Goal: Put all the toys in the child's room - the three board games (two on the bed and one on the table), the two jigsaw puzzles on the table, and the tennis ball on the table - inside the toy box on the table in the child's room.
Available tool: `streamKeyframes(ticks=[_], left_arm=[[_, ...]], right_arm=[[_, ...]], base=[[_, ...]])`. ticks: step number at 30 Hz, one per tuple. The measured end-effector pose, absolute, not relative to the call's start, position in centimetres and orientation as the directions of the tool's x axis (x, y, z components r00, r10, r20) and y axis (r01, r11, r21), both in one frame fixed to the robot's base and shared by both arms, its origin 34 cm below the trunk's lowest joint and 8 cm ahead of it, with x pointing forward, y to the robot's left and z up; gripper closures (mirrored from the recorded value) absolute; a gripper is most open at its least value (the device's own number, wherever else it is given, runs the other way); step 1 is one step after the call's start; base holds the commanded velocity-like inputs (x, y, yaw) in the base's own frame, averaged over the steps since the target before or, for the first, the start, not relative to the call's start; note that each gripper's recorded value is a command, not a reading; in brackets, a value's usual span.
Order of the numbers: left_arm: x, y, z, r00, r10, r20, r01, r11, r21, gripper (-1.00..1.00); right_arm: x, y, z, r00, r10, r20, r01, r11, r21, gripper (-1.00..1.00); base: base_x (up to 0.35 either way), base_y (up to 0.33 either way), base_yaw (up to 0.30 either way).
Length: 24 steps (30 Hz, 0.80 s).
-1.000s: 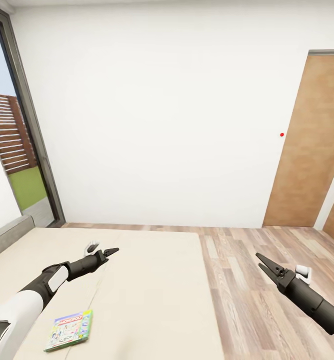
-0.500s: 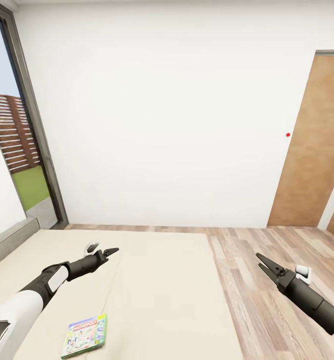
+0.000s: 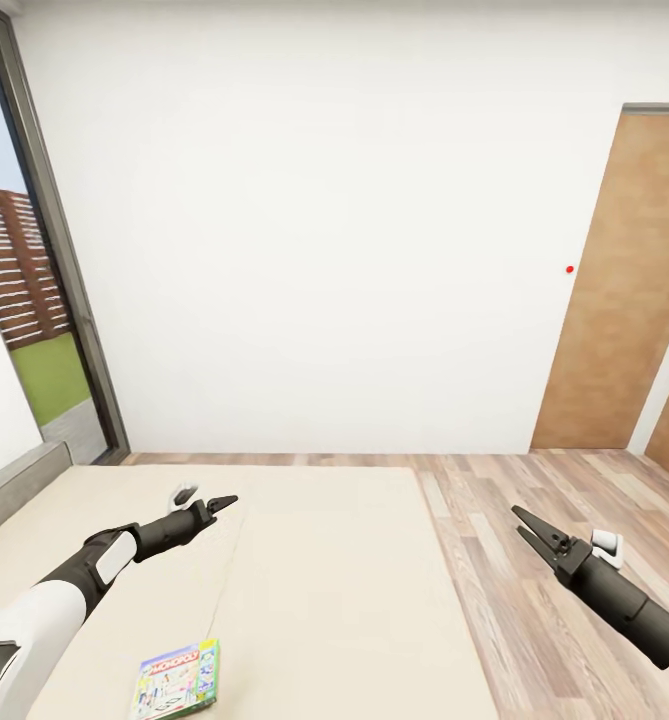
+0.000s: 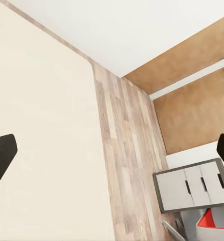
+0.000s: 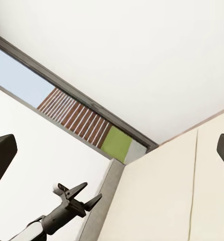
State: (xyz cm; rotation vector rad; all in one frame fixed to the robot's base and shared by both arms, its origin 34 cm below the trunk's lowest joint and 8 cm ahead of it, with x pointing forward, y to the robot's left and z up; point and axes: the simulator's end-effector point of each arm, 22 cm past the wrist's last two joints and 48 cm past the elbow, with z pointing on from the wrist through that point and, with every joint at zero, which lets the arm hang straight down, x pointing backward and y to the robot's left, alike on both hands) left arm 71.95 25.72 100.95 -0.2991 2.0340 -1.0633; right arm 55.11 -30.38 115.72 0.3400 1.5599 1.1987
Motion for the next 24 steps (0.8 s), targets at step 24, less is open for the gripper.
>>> streamKeyframes(ticks=[24], left_arm=[[71.94, 25.72, 100.93, -0.649, -0.528, -0.547, 0.147, 0.618, -0.772, -1.00]], right_arm=[[55.10, -30.39, 115.70, -0.372, 0.735, -0.567, -0.358, 0.450, 0.818, -1.00]], base=[[0.000, 0.098, 0.000]])
